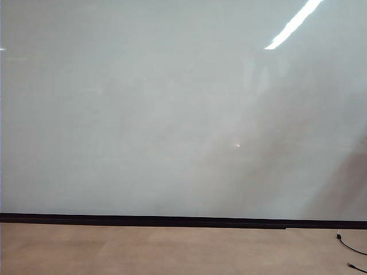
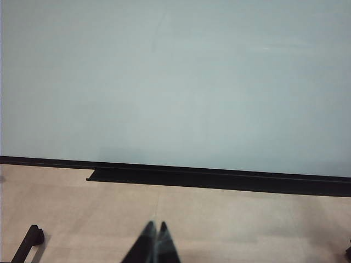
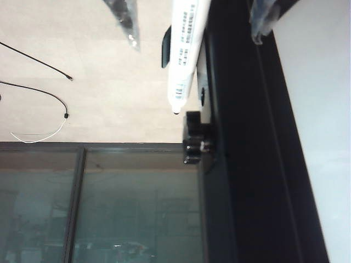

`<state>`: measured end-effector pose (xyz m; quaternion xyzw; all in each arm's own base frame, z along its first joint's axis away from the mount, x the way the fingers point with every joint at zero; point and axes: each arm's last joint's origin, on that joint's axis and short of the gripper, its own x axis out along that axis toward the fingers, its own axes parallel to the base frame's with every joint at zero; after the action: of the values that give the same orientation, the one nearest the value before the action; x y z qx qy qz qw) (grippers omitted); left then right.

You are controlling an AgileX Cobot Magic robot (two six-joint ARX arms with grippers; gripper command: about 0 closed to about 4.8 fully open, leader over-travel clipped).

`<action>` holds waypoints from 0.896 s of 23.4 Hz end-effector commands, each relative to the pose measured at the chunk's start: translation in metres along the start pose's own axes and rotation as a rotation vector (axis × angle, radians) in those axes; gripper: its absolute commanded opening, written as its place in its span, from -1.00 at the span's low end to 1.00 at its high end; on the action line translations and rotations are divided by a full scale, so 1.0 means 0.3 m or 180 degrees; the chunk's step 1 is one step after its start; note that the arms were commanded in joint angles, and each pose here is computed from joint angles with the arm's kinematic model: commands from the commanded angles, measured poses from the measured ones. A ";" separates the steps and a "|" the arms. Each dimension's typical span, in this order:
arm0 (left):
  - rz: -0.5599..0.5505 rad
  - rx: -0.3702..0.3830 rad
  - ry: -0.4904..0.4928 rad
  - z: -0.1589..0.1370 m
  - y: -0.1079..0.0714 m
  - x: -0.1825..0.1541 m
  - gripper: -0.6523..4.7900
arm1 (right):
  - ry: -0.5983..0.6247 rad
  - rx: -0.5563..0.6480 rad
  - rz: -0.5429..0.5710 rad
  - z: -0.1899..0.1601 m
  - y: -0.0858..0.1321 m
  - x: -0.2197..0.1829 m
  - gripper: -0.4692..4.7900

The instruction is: Pick up the pen on the shelf to the right of the whiteboard and draw a cross mark.

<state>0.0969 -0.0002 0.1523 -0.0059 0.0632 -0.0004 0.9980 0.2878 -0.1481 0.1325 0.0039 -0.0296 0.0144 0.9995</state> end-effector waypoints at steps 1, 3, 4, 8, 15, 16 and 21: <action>-0.0011 0.0013 -0.0035 0.006 0.000 -0.001 -0.78 | -0.0042 -0.0034 -0.0019 0.004 -0.002 0.001 0.17; -0.0011 0.0013 -0.0035 0.006 0.000 -0.001 -0.78 | -0.0011 -0.0014 -0.0018 -0.007 -0.003 0.001 0.17; -0.0011 0.0013 -0.0036 0.006 0.000 -0.001 -0.78 | -0.0010 -0.0013 -0.0015 -0.008 -0.002 0.002 0.17; -0.0011 0.0013 -0.0036 0.006 0.000 -0.001 -0.78 | -0.0011 -0.0014 -0.0020 -0.008 -0.003 0.002 0.16; -0.0011 0.0012 -0.0035 0.006 0.000 -0.001 -0.78 | -0.0013 -0.0016 -0.0029 -0.008 -0.003 0.002 0.06; -0.0011 0.0013 -0.0035 0.006 0.000 -0.001 -0.78 | -0.0014 -0.0017 -0.0029 -0.007 -0.003 0.002 0.06; -0.0011 0.0013 -0.0035 0.006 0.000 -0.001 -0.78 | -0.0020 -0.0021 -0.0027 -0.006 -0.004 0.004 0.06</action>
<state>0.0969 -0.0002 0.1523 -0.0059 0.0634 -0.0004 0.9980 0.2882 -0.1486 0.1265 0.0088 -0.0206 0.0107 0.9997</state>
